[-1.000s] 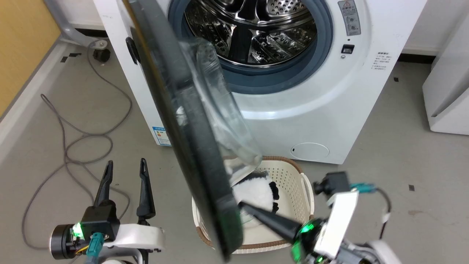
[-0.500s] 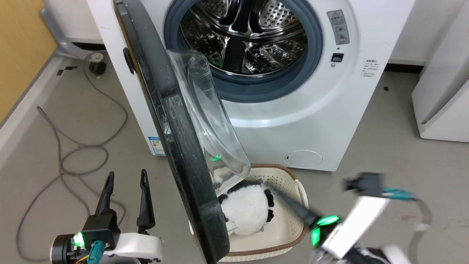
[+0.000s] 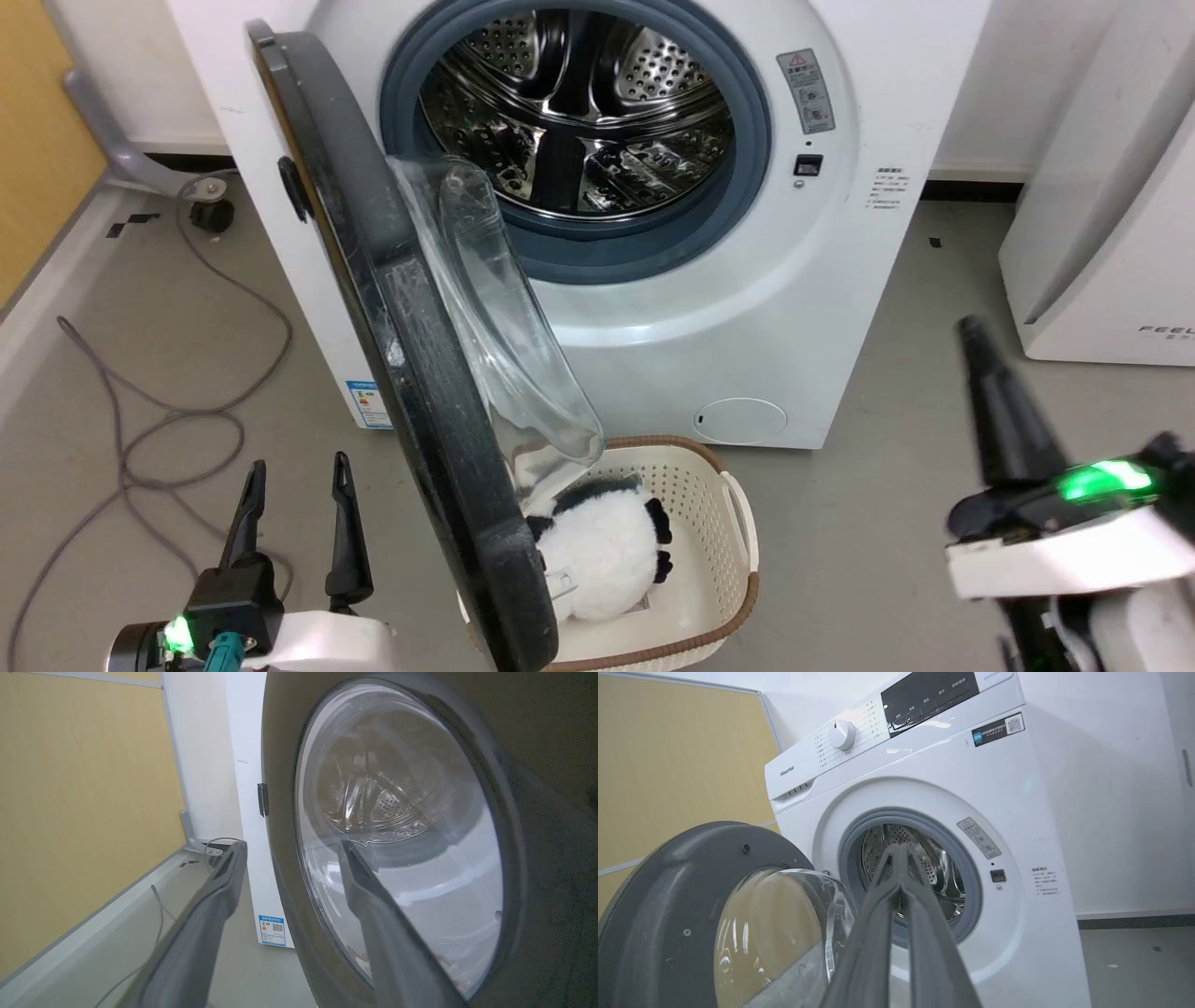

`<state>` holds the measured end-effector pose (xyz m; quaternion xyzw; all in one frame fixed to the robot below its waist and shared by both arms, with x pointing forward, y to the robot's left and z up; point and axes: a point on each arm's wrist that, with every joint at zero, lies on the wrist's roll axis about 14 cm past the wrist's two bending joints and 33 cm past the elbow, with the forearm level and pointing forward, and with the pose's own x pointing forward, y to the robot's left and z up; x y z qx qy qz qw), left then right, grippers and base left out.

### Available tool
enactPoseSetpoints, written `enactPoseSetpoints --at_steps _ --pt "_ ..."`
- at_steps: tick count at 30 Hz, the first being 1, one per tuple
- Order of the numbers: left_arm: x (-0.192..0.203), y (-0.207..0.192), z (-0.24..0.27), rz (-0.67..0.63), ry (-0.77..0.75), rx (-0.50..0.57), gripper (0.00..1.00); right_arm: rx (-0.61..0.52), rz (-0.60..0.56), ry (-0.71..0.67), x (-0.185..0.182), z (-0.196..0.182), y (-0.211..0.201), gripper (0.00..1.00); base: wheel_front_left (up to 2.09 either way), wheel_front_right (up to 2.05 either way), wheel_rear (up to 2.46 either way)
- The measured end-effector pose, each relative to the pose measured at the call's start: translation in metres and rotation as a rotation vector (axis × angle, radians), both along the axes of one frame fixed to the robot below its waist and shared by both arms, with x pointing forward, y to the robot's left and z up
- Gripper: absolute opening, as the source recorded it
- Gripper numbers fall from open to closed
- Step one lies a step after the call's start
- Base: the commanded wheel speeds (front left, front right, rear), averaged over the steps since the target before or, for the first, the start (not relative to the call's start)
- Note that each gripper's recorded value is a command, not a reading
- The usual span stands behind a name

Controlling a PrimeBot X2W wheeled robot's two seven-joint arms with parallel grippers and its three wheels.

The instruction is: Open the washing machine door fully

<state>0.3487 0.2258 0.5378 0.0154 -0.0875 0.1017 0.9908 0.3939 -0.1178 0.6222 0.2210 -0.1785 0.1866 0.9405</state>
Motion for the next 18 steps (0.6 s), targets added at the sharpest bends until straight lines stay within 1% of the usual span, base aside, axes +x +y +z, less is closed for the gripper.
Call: enactPoseSetpoints --at_steps 3,6,7,10,13,18 --pt "0.002 -0.002 0.002 -0.008 -0.007 0.001 1.00 -0.101 -0.111 -0.085 -0.005 0.015 -0.016 0.00 0.00 0.00 0.00" --pt "0.003 -0.004 0.004 -0.014 -0.012 0.002 1.00 -0.239 -0.190 -0.102 -0.012 0.009 -0.024 0.00 0.00 0.00 0.00" --pt "0.003 -0.005 0.004 -0.016 -0.012 0.002 1.00 -0.268 -0.208 -0.098 -0.014 0.005 -0.026 0.00 0.00 0.00 0.00" --pt "0.004 -0.006 0.004 -0.021 -0.013 0.002 1.00 -0.301 -0.250 -0.067 -0.018 -0.006 -0.032 0.00 0.00 0.00 0.00" --pt "0.004 -0.006 0.004 -0.021 -0.014 0.002 1.00 -0.350 -0.271 -0.015 -0.023 -0.025 -0.036 0.00 0.00 0.00 0.00" --pt "0.003 -0.006 0.005 -0.022 -0.016 0.001 1.00 -0.333 -0.272 0.114 -0.028 -0.064 -0.040 0.00 0.00 0.00 0.00"
